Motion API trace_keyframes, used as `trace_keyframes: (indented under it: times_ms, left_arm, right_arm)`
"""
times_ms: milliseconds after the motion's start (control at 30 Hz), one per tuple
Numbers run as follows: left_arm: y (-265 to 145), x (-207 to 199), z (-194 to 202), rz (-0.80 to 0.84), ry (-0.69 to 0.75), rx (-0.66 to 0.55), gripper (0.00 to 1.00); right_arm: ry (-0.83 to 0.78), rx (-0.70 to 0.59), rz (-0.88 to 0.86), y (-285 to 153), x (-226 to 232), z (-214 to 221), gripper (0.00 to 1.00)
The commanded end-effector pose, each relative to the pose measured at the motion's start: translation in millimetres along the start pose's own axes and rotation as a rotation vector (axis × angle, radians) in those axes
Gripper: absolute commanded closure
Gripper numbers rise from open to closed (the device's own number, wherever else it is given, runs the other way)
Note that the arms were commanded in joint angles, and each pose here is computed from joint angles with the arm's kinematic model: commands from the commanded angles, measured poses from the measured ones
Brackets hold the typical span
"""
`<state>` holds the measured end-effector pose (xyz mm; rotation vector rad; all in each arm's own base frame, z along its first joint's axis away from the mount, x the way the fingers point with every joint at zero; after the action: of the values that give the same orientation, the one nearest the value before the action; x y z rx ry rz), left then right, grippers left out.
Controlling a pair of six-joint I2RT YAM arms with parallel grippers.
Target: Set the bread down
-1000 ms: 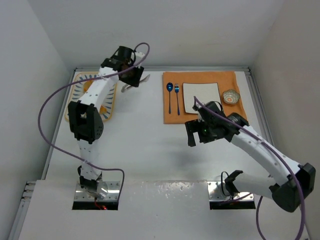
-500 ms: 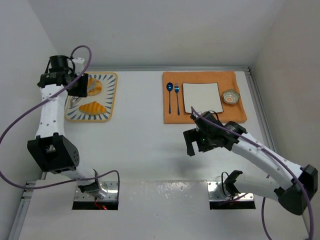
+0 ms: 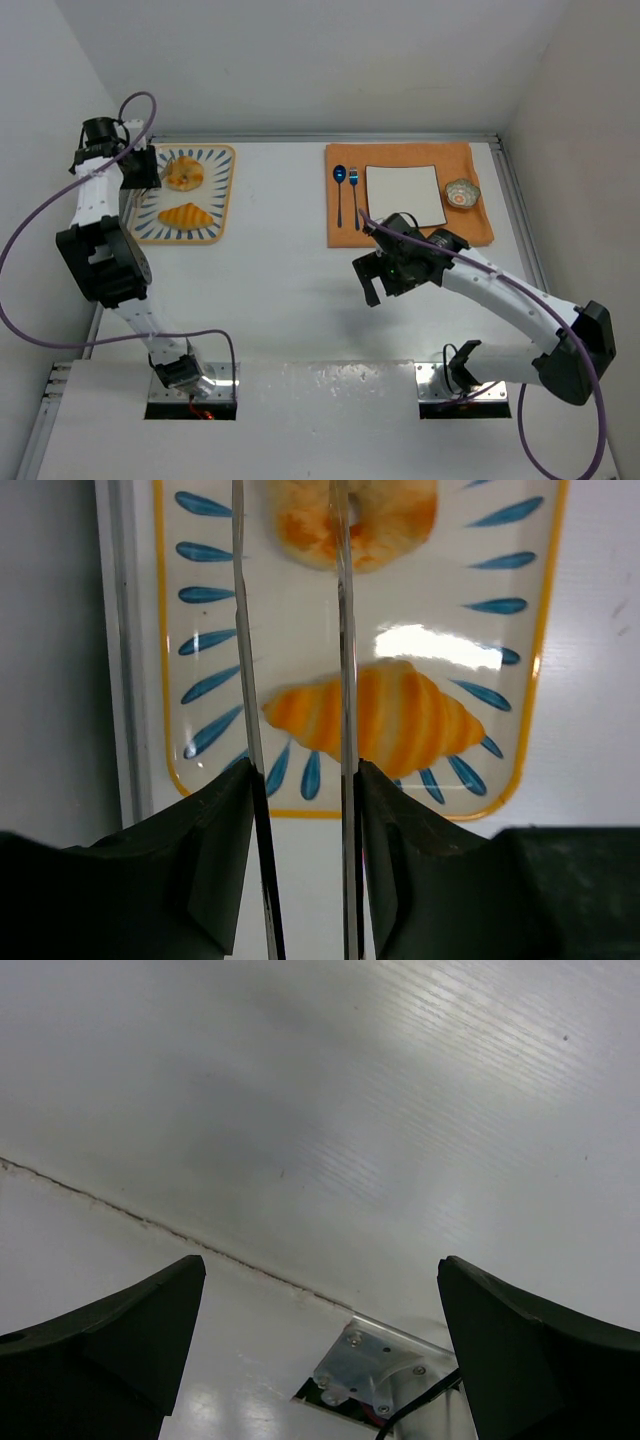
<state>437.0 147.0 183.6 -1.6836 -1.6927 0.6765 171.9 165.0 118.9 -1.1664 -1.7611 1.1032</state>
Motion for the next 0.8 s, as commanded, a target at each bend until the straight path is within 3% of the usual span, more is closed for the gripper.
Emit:
trace_keyframes:
  times_ms: [0,300,567,767]
  left_arm:
    - [3.3,30.2,-21.8,0.026,-0.078,-0.109,0.52]
    - [31.8,16.0,0.0,0.199,-0.142,-0.085,0.52]
    - [15.2,20.7,-6.1,0.195,-0.123,-0.123,0.5]
    - [44.2,30.4,15.5,0.1,-0.122,-0.021,0.5]
  right_arm:
    - [-0.014,-0.024,0.016,-5.6,-2.7,-10.7,0.0]
    - [0.014,-0.024,0.053,-4.6,-9.8,-8.2,0.0]
    - [0.044,-0.031,0.056,-4.0,-4.5,-13.5,0.0]
    - [0.044,-0.028,0.067,-4.3,-2.8,-13.2,0.0]
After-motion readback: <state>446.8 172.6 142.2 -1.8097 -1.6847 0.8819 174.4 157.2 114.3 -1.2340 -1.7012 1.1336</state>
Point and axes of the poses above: each gripper's point midway between its finger pads, its own y axis out along the fingers, its own x axis along the line the jaws close on, z = x × y, the point moved 1 cm from there along -y, back along the fingers, and after that the axes turned 7 degrees about y, right-handed, at the moved point
